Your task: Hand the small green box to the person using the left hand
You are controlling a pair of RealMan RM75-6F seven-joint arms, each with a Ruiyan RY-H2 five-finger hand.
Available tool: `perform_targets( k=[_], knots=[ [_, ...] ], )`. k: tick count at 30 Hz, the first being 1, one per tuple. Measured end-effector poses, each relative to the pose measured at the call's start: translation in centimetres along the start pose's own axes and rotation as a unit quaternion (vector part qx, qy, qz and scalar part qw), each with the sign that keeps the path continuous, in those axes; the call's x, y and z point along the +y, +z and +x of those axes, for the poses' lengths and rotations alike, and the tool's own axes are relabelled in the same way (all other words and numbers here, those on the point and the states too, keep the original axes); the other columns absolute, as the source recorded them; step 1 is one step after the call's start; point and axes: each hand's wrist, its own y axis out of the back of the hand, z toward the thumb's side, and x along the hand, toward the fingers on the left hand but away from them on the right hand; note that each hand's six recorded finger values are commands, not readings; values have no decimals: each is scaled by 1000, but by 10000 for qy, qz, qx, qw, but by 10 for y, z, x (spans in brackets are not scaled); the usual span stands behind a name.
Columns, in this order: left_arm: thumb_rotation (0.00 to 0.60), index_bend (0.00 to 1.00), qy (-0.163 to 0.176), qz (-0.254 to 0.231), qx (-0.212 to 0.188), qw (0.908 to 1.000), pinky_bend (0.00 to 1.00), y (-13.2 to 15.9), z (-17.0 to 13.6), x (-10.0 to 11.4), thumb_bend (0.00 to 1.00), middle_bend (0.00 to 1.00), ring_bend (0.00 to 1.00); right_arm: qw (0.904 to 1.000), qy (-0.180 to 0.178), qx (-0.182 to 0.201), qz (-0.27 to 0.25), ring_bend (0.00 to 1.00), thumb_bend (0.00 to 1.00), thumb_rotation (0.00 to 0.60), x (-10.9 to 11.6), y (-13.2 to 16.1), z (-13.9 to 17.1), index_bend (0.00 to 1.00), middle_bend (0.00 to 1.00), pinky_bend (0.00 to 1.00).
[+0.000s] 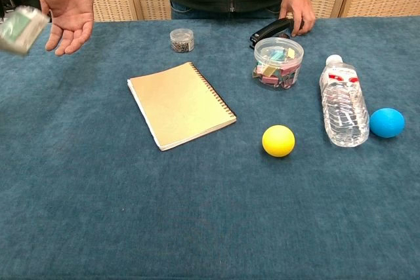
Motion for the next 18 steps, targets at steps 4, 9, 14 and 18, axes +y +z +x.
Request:
perform_targets(
  k=[4, 9, 14, 18],
  knots=[
    [600, 515, 285, 15, 68, 9996, 461, 2, 22, 9, 58, 586, 367, 10000, 19, -14, 24, 0, 0, 600, -2, 0, -1, 0, 0, 0],
    [600, 515, 452, -65, 188, 9988, 461, 9, 46, 4, 37, 579, 364, 10000, 36, -56, 38, 0, 0, 600, -3, -2, -2, 0, 0, 0],
    [600, 44, 518, -113, 285, 9982, 50, 12, 52, -5, 0, 2, 0, 9999, 12, -102, 46, 0, 0, 600, -2, -5, -4, 0, 0, 0],
    [600, 0, 790, -224, 371, 9959, 0, 13, 54, -1, 0, 0, 0, 9999, 18, -107, 29, 0, 0, 600, -2, -5, -4, 0, 0, 0]
  ],
)
